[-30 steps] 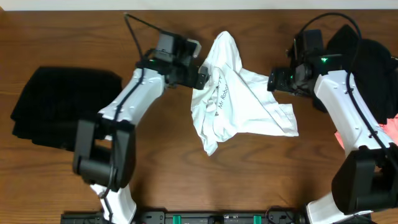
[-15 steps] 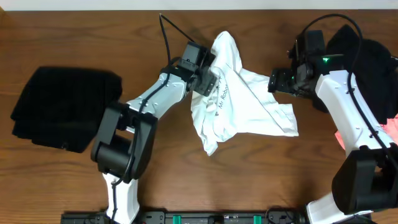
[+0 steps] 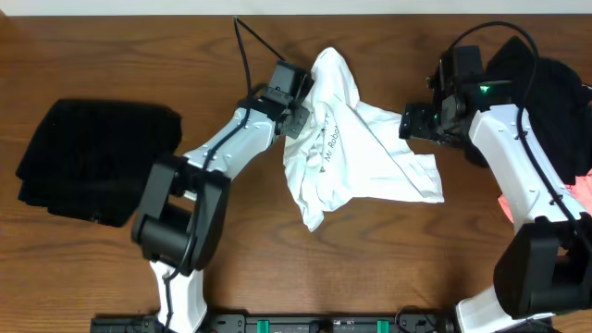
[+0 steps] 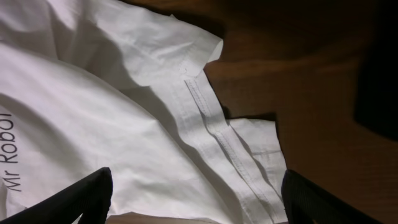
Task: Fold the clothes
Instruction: 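Grasp the T-shirt's left edge with the left gripper, then stretch the T-shirt between both grippers and lay it flat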
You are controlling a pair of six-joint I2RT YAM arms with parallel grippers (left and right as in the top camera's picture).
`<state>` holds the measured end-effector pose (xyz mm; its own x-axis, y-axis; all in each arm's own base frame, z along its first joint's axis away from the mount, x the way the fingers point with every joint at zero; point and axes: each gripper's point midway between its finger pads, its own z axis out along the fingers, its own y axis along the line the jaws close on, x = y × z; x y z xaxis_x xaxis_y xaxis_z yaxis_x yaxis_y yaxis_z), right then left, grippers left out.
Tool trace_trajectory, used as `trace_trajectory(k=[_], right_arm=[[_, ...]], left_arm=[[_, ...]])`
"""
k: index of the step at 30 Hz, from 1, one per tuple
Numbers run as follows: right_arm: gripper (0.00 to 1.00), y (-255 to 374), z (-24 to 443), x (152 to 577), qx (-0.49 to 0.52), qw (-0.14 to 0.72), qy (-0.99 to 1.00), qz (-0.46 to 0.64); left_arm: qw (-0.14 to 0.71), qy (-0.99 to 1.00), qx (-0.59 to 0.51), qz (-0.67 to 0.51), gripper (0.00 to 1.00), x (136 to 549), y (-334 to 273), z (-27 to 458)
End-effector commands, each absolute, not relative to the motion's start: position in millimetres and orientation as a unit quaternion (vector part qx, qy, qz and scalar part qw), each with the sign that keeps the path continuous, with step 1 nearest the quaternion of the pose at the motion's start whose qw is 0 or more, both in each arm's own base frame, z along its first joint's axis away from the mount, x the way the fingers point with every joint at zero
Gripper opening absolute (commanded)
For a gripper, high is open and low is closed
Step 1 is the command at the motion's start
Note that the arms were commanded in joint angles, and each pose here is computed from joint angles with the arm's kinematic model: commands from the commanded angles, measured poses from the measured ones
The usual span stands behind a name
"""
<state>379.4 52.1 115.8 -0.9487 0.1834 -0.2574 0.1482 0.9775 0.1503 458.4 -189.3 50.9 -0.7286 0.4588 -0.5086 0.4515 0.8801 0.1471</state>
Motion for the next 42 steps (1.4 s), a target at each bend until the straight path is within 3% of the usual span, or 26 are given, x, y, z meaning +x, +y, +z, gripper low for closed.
trace_trajectory(k=[1, 7, 11, 17, 21, 25, 31, 36, 42], right_arm=[[0.85, 51.3, 118.9, 379.3, 0.081, 0.139, 0.985, 0.066], [0.90, 50.8, 118.1, 377.2, 0.081, 0.135, 0.985, 0.065], [0.93, 50.9, 115.7, 376.9, 0.068, 0.132, 0.987, 0.063], [0.84, 50.9, 96.7, 378.2, 0.049, 0.111, 0.991, 0.057], [0.84, 49.9, 73.6, 382.4, 0.050, 0.090, 0.993, 0.053], [0.92, 47.7, 54.7, 400.8, 0.026, 0.104, 0.993, 0.052], [0.92, 40.9, 33.1, 433.4, 0.019, 0.142, 0.987, 0.075], [0.85, 65.5, 14.8, 450.3, -0.008, 0.156, 0.974, 0.165], [0.68, 91.8, 10.9, 458.7, -0.028, 0.167, 0.957, 0.234]], left_arm=[[0.340, 0.913, 0.225, 0.022, 0.06, 465.9, -181.0, 124.6], [0.403, 0.892, 0.205, 0.025, 0.06, 441.9, -160.9, 215.0], [0.417, 0.885, 0.203, 0.025, 0.06, 423.6, -150.7, 245.1], [0.408, 0.889, 0.190, 0.083, 0.06, 412.8, -124.4, 252.4], [0.395, 0.891, 0.167, 0.148, 0.06, 410.6, -99.6, 252.3], [0.383, 0.895, 0.170, 0.154, 0.06, 406.6, -96.9, 248.2], [0.379, 0.897, 0.170, 0.154, 0.06, 405.1, -96.3, 246.7], [0.379, 0.897, 0.170, 0.154, 0.06, 405.1, -96.4, 246.7], [0.381, 0.898, 0.160, 0.150, 0.06, 405.1, -96.4, 246.7]])
